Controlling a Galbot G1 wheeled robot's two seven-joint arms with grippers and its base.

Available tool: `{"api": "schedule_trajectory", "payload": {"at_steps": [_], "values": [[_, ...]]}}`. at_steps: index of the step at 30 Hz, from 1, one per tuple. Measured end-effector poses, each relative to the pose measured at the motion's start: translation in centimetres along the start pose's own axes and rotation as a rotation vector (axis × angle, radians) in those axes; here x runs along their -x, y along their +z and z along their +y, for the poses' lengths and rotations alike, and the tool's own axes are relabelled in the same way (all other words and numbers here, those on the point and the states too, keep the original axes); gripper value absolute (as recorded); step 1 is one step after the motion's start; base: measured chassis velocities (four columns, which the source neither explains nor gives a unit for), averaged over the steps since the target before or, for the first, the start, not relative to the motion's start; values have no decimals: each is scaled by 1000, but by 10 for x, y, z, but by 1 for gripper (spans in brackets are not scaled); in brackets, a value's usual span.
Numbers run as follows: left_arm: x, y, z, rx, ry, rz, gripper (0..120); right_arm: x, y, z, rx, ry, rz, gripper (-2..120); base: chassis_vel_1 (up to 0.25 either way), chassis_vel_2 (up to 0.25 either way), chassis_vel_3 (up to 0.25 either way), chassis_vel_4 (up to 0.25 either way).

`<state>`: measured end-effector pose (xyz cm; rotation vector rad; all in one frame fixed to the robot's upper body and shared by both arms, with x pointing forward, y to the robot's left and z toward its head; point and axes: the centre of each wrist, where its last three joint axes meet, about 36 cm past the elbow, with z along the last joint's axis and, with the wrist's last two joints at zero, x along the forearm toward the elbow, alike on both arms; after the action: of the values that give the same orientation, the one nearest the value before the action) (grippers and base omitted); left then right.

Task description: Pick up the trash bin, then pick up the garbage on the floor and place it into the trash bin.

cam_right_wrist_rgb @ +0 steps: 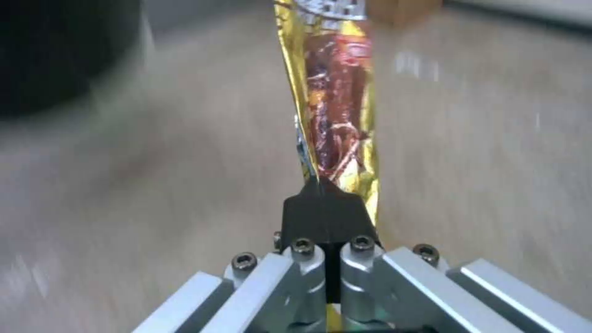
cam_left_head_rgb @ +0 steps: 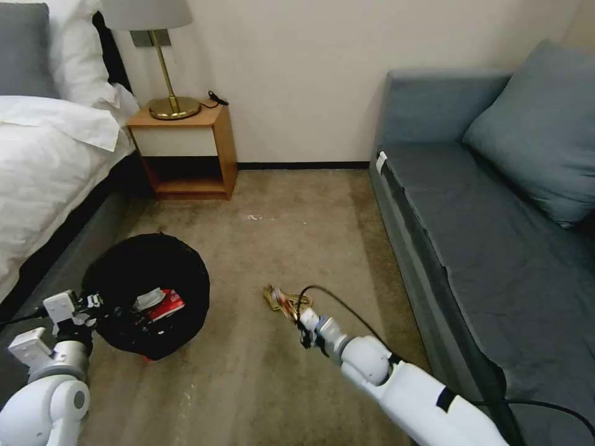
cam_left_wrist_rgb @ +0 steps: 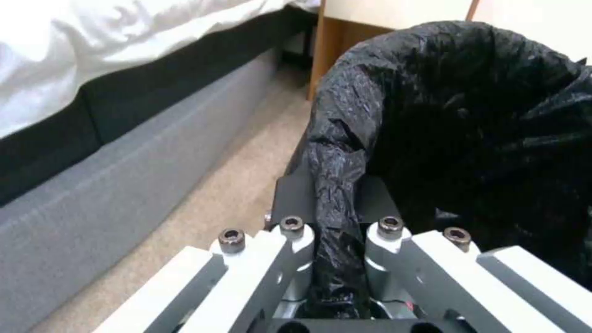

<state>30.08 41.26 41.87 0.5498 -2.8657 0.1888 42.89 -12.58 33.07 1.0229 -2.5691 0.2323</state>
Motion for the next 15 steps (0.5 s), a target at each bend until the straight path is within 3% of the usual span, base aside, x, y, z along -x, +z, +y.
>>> {"api": "schedule_trajectory", "payload": {"at_steps": [5, 9, 13, 15], "values": [[1, 5, 3, -2, 11, 20, 5, 7, -48, -1, 149, -51, -275, 0, 0, 0, 0, 0], [-1, 6, 1, 3, 25, 26, 5, 28, -80, 17, 196, -134, -449, 0, 0, 0, 0, 0], [-2, 8, -1, 8, 24, 27, 5, 48, -96, 37, 194, -193, -501, 0, 0, 0, 0, 0], [-4, 8, -2, 8, 28, 27, 5, 74, -102, 64, 169, -260, -531, 0, 0, 0, 0, 0]]}}
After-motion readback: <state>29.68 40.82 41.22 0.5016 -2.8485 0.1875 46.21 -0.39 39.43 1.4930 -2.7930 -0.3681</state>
